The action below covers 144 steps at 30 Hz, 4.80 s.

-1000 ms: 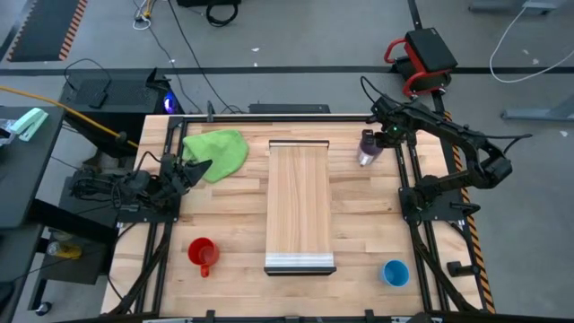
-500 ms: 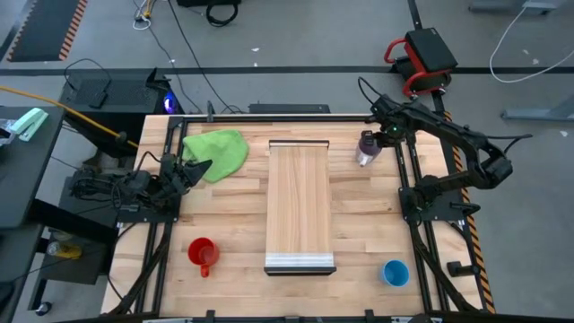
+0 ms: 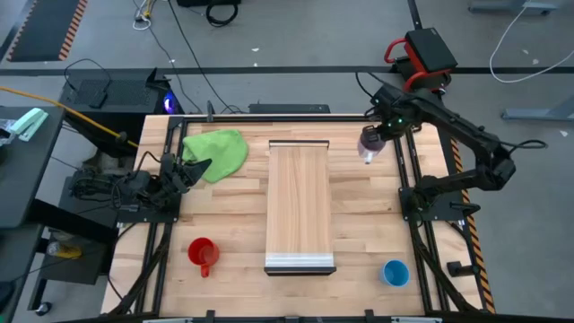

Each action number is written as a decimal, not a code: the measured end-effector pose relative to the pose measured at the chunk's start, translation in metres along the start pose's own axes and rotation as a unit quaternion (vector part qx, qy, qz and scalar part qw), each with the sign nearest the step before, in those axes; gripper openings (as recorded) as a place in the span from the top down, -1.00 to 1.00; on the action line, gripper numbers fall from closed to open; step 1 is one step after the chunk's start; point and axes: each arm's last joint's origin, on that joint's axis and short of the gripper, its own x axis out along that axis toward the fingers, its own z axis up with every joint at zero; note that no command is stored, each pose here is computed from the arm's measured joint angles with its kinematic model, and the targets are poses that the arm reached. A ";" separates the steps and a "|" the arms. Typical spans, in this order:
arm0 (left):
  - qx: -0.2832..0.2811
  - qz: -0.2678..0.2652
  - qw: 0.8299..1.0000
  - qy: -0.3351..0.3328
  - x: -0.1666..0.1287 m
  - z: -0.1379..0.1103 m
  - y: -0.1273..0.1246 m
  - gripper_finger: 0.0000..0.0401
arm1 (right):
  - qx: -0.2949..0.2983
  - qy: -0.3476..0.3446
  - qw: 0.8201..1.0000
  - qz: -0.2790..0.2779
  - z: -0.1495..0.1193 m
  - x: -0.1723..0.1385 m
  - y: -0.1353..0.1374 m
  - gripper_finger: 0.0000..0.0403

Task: Stack small to large cups/mugs on shelf
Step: Put the violet mug on the shelf

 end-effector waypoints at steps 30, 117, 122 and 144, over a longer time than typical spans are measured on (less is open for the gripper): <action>0.000 0.000 1.000 0.000 0.000 0.000 0.000 0.64 | -0.304 -0.045 0.943 0.128 -0.031 -0.113 0.148 0.94; 0.017 0.012 1.000 0.014 0.000 -0.003 0.003 0.53 | -0.298 -0.198 0.927 0.116 -0.164 -0.142 0.188 0.74; 0.017 0.012 1.000 0.014 0.000 -0.003 0.003 0.53 | -0.255 -0.215 0.937 0.106 -0.207 -0.096 0.200 0.96; 0.016 0.004 1.000 0.022 0.000 -0.004 0.002 0.55 | -0.143 -0.282 0.938 0.144 -0.177 -0.025 0.231 0.99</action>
